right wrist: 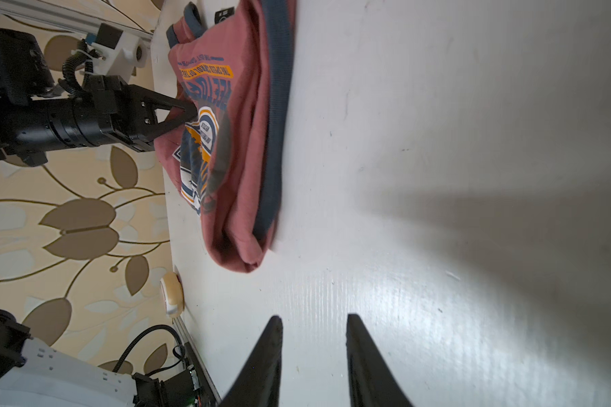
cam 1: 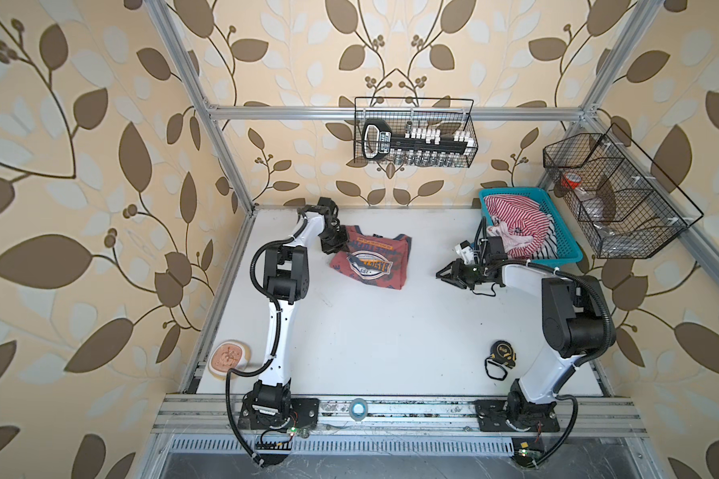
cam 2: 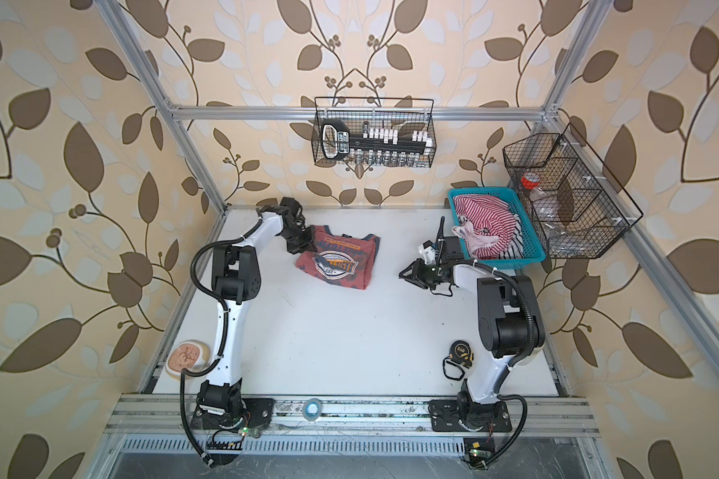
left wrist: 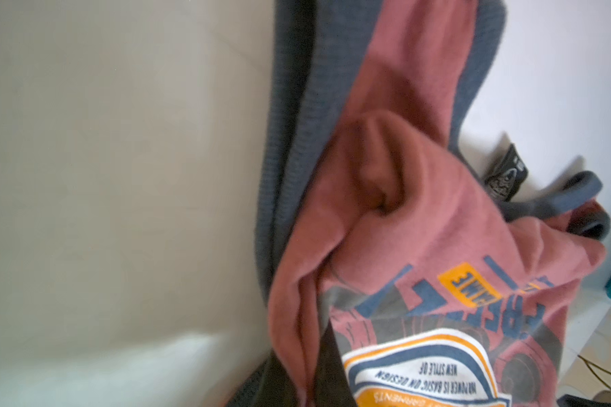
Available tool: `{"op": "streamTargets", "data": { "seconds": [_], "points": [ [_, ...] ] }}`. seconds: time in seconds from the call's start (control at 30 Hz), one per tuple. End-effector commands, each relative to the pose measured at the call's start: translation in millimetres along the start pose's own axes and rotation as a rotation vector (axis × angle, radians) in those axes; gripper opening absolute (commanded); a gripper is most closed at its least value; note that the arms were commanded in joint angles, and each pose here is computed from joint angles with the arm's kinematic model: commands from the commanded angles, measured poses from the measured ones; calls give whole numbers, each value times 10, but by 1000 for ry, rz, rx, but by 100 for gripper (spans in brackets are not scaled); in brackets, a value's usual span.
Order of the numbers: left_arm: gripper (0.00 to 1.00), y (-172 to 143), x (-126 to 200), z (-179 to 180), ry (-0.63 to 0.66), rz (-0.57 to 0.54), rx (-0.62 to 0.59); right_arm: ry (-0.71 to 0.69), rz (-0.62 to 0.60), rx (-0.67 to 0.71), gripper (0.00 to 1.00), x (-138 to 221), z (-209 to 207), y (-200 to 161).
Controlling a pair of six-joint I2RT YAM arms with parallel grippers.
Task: Fold and stack tank tops
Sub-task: Move the tank top to the top-left of the table.
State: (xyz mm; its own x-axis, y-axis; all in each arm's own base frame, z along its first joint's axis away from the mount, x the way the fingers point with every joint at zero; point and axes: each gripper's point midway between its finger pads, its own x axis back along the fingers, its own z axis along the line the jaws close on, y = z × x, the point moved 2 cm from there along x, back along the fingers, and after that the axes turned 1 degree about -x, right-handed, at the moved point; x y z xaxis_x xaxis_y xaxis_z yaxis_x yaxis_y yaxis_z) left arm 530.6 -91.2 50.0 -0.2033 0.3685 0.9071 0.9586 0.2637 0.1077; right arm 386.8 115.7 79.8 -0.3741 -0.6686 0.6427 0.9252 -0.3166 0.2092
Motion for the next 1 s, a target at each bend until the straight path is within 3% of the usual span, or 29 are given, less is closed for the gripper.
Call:
{"op": "streamTargets", "data": {
  "seconds": [0.0, 0.2, 0.47, 0.63, 0.8, 0.97],
  "points": [
    [0, -32, 235, 599, 215, 36, 9, 41, -8, 26, 32, 42, 89, -2],
    [0, 138, 477, 1163, 273, -5, 80, 43, 3, 24, 31, 12, 52, -36],
    [0, 457, 603, 1728, 366, -85, 71, 39, 11, 23, 31, 28, 12, -49],
    [0, 604, 689, 2082, 401, -132, 129, 24, 6, 8, 31, 70, -38, -35],
    [0, 802, 846, 2342, 367, -225, 189, -1, -3, 11, 31, 128, -47, -26],
    [0, 1021, 978, 2430, 338, -316, 156, -24, -3, 4, 31, 149, -67, -19]
  ]
}}
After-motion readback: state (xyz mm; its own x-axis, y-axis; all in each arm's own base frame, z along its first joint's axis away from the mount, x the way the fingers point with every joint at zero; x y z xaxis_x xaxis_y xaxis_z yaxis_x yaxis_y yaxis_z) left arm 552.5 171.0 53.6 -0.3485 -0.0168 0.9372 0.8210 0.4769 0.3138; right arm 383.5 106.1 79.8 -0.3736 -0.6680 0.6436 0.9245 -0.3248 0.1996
